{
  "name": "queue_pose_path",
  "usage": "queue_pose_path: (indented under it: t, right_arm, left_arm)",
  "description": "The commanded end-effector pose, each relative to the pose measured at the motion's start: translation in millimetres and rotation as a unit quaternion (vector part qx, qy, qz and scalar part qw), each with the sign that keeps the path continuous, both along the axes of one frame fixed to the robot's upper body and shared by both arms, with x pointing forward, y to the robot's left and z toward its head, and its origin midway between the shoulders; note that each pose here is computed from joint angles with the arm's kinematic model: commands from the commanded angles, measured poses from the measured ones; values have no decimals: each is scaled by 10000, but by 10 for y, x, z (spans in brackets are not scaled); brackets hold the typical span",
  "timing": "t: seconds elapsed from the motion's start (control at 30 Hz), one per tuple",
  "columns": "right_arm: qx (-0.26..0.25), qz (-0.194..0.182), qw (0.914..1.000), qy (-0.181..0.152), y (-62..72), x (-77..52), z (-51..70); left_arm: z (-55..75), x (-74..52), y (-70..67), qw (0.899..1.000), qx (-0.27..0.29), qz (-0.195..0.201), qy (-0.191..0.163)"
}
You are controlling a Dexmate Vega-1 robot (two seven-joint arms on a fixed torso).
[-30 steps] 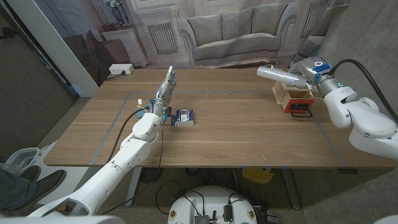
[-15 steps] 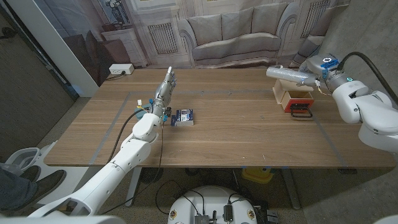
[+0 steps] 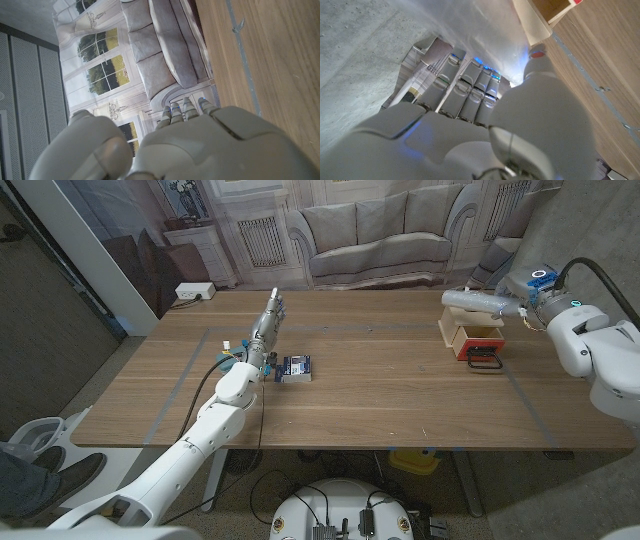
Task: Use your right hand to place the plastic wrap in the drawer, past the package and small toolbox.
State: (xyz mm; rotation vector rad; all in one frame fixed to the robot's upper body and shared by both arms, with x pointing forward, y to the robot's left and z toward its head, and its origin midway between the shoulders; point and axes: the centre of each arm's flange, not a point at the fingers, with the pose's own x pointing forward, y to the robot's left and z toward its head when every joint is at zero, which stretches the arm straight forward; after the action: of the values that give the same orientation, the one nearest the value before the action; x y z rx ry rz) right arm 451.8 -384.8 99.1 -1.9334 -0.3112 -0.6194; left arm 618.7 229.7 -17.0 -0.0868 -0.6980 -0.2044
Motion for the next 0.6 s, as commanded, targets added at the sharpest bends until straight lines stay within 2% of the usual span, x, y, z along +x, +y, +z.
queue_pose_path:
  t: [0.03, 0.3, 0.6]
  right_arm:
    - [-143, -338, 9988, 318, -82, -38, 40]
    - [-233, -491, 9977, 395, -117, -121, 34]
    - [-270, -657, 9964, 453, -168, -221, 9]
  left_arm:
    - [-43, 28, -26, 10000, -40, -31, 33]
    - [-88, 52, -42, 9999, -72, -44, 84]
    - [-75, 79, -72, 9999, -78, -84, 59]
